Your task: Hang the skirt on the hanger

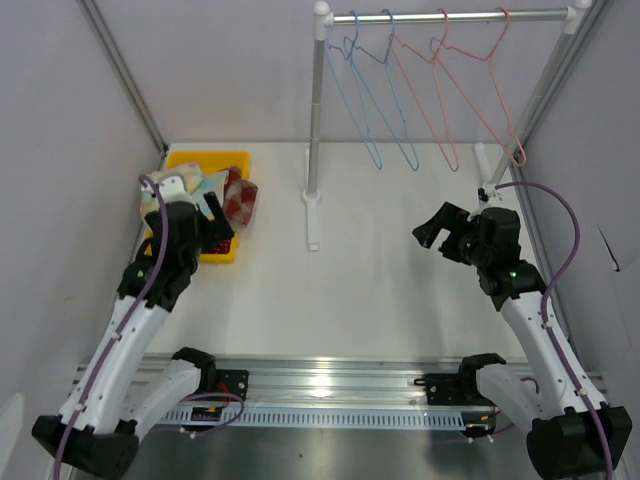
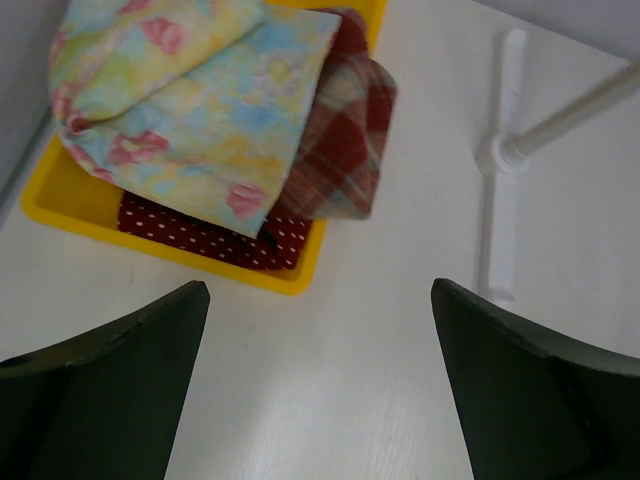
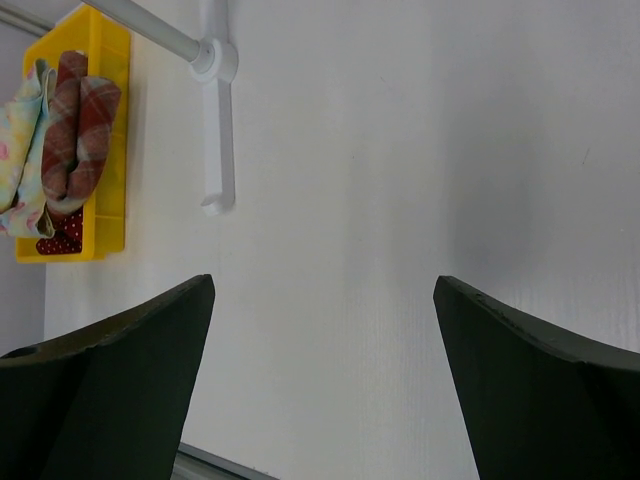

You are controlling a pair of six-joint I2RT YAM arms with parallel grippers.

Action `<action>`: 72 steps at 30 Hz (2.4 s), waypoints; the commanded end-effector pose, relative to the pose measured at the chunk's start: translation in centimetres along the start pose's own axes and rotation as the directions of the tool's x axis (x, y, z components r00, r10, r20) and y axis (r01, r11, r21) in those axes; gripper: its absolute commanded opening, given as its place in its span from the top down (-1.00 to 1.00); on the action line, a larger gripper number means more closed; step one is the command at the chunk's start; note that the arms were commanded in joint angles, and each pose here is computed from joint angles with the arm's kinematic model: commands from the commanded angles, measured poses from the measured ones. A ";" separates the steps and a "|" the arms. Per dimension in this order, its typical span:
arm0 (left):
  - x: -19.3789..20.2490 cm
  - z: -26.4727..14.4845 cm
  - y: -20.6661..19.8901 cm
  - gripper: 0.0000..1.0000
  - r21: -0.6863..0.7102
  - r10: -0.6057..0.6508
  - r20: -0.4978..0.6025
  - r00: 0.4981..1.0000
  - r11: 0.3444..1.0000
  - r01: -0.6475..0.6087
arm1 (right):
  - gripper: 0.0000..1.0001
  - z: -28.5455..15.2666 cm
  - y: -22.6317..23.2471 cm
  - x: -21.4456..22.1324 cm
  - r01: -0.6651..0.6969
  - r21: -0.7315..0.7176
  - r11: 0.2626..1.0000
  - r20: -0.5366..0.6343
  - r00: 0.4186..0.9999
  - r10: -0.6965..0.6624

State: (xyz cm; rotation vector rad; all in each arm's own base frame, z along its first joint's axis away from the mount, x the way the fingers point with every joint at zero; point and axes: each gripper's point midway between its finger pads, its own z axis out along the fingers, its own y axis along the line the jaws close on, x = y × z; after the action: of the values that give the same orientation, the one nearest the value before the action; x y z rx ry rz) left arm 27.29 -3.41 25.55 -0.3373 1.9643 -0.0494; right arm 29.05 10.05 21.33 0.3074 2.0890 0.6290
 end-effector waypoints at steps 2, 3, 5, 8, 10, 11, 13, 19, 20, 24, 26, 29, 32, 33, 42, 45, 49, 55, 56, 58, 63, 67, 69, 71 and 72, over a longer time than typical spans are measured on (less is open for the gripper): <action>-3.9 4.6 3.5 -0.97 -0.181 -0.080 0.013 0.997 0.980 0.081 | -0.99 0.4 1.2 -0.1 0.015 -0.052 0.999 -0.019 1.000 -0.016; -3.4 6.6 4.2 -0.96 -0.223 -0.072 -0.028 0.997 0.973 0.064 | -0.99 0.5 1.4 -0.2 0.014 -0.060 0.998 -0.019 1.000 -0.016; -4.3 8.3 6.6 -0.96 -0.322 -0.094 -0.030 0.995 0.943 0.080 | -0.99 0.7 1.8 -0.1 0.001 -0.076 0.997 -0.031 1.000 -0.004; -4.0 11.8 9.2 -0.93 -0.405 -0.119 -0.082 0.990 0.911 0.075 | -0.99 0.9 2.8 0.0 -0.011 -0.109 0.994 -0.042 0.999 0.006; -3.8 14.3 10.2 -0.91 -0.439 -0.128 -0.115 0.985 0.896 0.066 | -0.99 1.1 3.4 0.2 -0.011 -0.127 0.992 -0.050 0.999 0.005; -3.5 14.9 10.8 -0.90 -0.469 -0.123 -0.124 0.985 0.882 0.052 | -0.99 1.2 3.8 0.4 -0.012 -0.137 0.990 -0.060 0.998 0.004; -4.2 16.0 11.5 -0.91 -0.503 -0.118 -0.128 0.985 0.863 0.038 | -0.99 1.5 4.2 0.5 -0.014 -0.147 0.989 -0.068 0.998 0.004; -3.7 19.9 13.5 -0.91 -0.576 -0.126 -0.172 0.977 0.817 0.004 | -0.99 2.6 5.6 1.0 -0.024 -0.180 0.983 -0.100 0.995 0.006; -3.5 20.7 13.6 -0.91 -0.577 -0.128 -0.180 0.975 0.817 0.001 | -0.99 2.8 5.9 1.1 -0.022 -0.187 0.982 -0.102 0.995 0.003; -3.2 22.4 14.6 -0.95 -0.612 -0.125 -0.189 0.974 0.791 -0.017 | -0.99 3.2 6.4 1.0 -0.029 -0.198 0.980 -0.106 0.994 0.008; -2.7 23.2 14.8 -0.96 -0.612 -0.118 -0.211 0.970 0.790 -0.037 | -0.99 3.5 6.6 1.0 -0.028 -0.205 0.978 -0.108 0.994 0.006; -1.6 24.7 15.0 -0.97 -0.610 -0.117 -0.249 0.961 0.790 -0.062 | -0.99 3.7 6.8 1.0 -0.029 -0.209 0.977 -0.108 0.994 0.007; -0.4 25.7 15.2 -0.96 -0.608 -0.128 -0.275 0.953 0.791 -0.070 | -0.99 4.0 6.8 0.9 -0.034 -0.209 0.977 -0.108 0.994 0.011; 0.0 25.9 15.2 -0.96 -0.604 -0.130 -0.284 0.950 0.794 -0.072 | -0.99 3.9 6.9 0.9 -0.032 -0.211 0.977 -0.105 0.994 0.010; 1.9 26.9 15.1 -0.16 -0.580 -0.150 -0.318 0.936 0.812 -0.067 | -0.99 4.0 6.6 1.0 -0.041 -0.201 0.979 -0.097 0.995 0.021; 2.4 27.0 15.0 0.37 -0.569 -0.154 -0.330 0.932 0.820 -0.066 | -0.99 3.9 6.4 1.0 -0.043 -0.196 0.980 -0.091 0.995 0.026; 2.5 26.9 14.7 0.92 -0.554 -0.160 -0.328 0.931 0.831 -0.052 | -0.99 3.6 6.3 1.0 -0.053 -0.194 0.980 -0.083 0.996 0.038; 0.1 25.7 13.6 1.00 -0.521 -0.159 -0.284 0.945 0.853 -0.013 | -0.99 3.2 6.3 1.0 -0.059 -0.195 0.979 -0.075 0.996 0.045; -1.2 25.2 13.1 1.00 -0.504 -0.160 -0.258 0.953 0.864 0.009 | -0.99 3.1 6.4 0.9 -0.059 -0.198 0.978 -0.071 0.996 0.046; -2.9 24.5 12.3 1.00 -0.480 -0.157 -0.229 0.961 0.877 0.029 | -0.99 2.9 6.6 0.7 -0.053 -0.204 0.977 -0.065 0.997 0.040; -7.1 20.6 8.7 1.00 -0.376 -0.126 -0.159 0.979 0.925 0.058 | -0.99 2.2 7.2 -0.5 -0.029 -0.208 0.978 -0.042 0.999 0.020; -8.9 16.3 4.1 1.00 -0.266 -0.072 -0.111 0.991 0.963 0.040 | -0.99 1.6 7.8 -1.4 -0.015 -0.213 0.977 -0.026 1.000 0.009; -8.9 14.3 2.0 1.00 -0.215 -0.059 -0.100 0.993 0.976 0.036 | -0.99 1.4 8.0 -1.6 -0.013 -0.211 0.977 -0.028 1.000 0.008; -8.7 11.4 0.1 1.00 -0.156 -0.062 -0.076 0.995 0.986 0.050 | -0.99 0.9 8.3 -2.1 -0.007 -0.217 0.976 -0.018 1.000 0.003; -8.7 10.3 -0.6 1.00 -0.128 -0.068 -0.065 0.996 0.990 0.059 | -0.99 0.8 8.3 -2.2 -0.004 -0.215 0.977 -0.017 1.000 0.000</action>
State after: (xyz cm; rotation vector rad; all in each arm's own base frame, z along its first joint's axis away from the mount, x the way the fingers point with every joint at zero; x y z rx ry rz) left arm 42.61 2.04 27.12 -0.5389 2.0644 0.1184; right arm 30.75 16.49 23.63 0.2202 2.0953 0.8596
